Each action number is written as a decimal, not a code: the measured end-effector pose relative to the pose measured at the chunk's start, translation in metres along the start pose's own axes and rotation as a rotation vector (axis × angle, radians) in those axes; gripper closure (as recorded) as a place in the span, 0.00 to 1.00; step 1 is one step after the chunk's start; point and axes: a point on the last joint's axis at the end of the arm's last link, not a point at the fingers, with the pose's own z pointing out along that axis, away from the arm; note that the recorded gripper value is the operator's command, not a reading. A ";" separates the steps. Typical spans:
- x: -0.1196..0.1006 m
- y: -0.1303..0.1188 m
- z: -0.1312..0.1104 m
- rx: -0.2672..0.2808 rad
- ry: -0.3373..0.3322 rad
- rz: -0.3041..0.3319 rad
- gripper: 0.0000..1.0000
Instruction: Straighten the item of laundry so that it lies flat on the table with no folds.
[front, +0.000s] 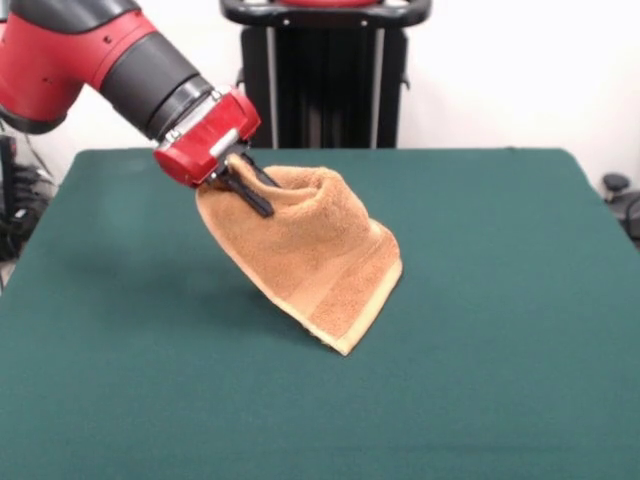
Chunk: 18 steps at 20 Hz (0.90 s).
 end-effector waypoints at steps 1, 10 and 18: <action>0.000 0.001 -0.001 0.002 -0.004 -0.007 1.00; 0.015 0.000 -0.006 0.034 -0.019 -0.040 1.00; 0.019 0.000 -0.007 0.030 -0.071 -0.019 1.00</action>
